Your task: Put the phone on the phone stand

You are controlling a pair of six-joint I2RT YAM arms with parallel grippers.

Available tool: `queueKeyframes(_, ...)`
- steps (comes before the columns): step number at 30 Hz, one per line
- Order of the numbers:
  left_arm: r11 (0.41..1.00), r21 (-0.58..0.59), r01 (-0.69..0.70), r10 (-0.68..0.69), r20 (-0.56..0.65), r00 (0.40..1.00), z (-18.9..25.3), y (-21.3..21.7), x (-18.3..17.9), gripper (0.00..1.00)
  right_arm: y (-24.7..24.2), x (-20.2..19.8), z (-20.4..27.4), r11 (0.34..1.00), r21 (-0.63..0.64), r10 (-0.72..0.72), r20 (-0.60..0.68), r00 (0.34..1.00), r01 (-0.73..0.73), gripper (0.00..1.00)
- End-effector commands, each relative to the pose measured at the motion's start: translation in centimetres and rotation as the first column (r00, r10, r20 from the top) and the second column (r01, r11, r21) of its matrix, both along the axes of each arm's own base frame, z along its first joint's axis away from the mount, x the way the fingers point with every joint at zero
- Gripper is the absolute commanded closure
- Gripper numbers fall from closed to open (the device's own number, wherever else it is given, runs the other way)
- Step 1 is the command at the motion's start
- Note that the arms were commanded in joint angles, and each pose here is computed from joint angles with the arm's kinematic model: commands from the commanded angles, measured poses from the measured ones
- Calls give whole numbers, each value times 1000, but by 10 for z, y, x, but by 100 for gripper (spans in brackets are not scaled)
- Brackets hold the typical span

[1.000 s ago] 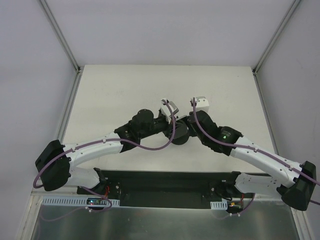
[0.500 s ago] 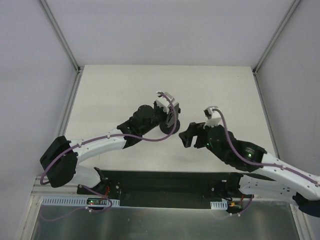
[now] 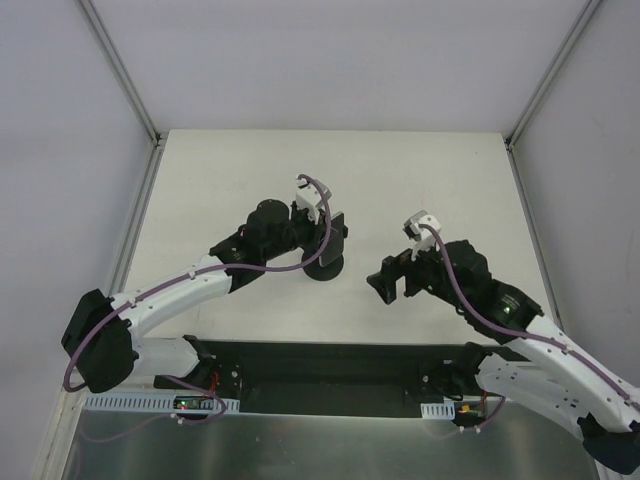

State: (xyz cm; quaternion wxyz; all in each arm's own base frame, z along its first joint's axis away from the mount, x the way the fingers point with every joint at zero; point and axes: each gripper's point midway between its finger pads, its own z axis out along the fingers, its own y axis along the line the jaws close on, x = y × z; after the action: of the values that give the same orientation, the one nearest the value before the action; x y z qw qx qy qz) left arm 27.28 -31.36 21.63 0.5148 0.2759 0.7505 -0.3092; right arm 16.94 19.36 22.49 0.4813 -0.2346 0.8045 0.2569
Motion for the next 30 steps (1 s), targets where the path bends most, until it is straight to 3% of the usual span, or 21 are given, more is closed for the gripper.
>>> queueKeyframes(1,993,-108,46,-56,-87,995,21,6,-16,94,36,6,13,981,40,190,34,981,-191,0)
queueKeyframes(3,989,-147,29,-47,-123,991,21,13,-16,92,42,11,19,979,46,199,37,979,-200,0)
queueKeyframes(6,976,-213,46,-82,-163,983,13,16,-24,100,55,14,24,971,61,229,24,973,-231,0)
queueKeyframes(10,926,-363,102,-147,-97,984,22,8,-35,100,61,18,35,970,99,220,30,975,-222,0)
queueKeyframes(17,924,-364,120,-183,-143,973,9,3,-38,100,62,18,27,970,78,231,12,973,-232,0)
queueKeyframes(19,932,-348,101,-164,-157,974,11,6,-37,86,58,17,22,971,43,234,1,972,-234,0)
queueKeyframes(20,940,-332,83,-149,-179,972,12,8,-37,62,56,17,23,973,25,231,-4,973,-231,0)
queueKeyframes(21,942,-327,71,-138,-186,973,15,10,-36,56,53,19,24,974,2,228,9,974,-228,0)
queueKeyframes(24,948,-316,26,-93,-199,976,33,22,-40,10,51,23,28,974,-46,224,7,974,-224,0)
queueKeyframes(30,951,-300,-72,11,-199,980,65,64,-59,2,65,38,37,980,-77,183,17,983,-181,3)
